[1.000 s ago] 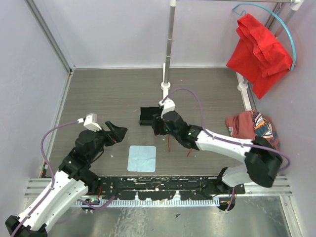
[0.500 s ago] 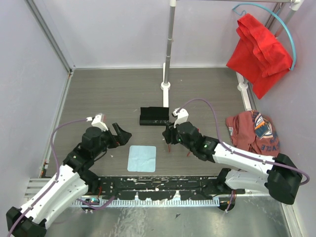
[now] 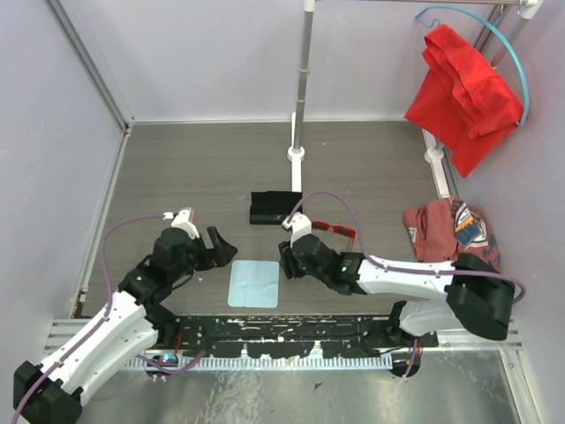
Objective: Organize the sunglasses
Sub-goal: Fold the glasses cleaning cloth at the center of the board.
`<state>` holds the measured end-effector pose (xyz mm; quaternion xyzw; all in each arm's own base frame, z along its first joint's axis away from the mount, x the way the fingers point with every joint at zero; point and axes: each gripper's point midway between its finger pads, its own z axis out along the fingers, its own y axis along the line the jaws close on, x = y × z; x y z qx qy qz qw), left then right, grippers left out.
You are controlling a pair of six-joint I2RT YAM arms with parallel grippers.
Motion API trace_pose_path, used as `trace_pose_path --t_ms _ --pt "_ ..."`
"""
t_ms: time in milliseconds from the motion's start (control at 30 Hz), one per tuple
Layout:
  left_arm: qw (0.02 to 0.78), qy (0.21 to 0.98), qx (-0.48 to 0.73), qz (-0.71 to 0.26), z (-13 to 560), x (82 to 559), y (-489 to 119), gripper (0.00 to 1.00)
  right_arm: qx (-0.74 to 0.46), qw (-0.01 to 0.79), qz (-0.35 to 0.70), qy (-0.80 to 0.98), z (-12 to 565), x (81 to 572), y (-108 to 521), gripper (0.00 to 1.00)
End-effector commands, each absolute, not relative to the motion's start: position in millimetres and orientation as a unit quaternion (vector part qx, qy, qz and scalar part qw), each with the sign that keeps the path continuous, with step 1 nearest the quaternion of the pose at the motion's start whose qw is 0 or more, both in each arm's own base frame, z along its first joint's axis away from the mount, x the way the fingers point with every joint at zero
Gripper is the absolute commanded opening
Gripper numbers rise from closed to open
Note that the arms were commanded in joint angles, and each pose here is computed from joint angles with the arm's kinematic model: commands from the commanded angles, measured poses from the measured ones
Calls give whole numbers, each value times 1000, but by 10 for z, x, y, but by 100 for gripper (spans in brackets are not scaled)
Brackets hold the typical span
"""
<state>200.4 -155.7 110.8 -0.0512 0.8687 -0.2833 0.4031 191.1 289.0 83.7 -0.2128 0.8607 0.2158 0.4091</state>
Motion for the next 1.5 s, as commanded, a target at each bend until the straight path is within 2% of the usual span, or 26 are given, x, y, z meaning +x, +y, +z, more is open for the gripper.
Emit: trace_pose_path --t_ms 0,133,367,967,1467 --pt "385 881 -34 -274 919 1922 -1565 92 -201 426 237 850 979 1969 3150 46" --pt "377 887 -28 -267 832 1914 -1599 88 -208 411 228 858 822 1965 3253 44" --pt "368 897 -12 -245 747 1894 -1658 75 -210 398 221 865 677 1989 3364 42" --pt "358 907 -10 -221 601 1925 -1815 74 -197 397 208 872 564 2052 3370 43" --pt "366 906 -15 -213 525 2026 -1874 67 -185 395 232 869 600 2048 3321 42"
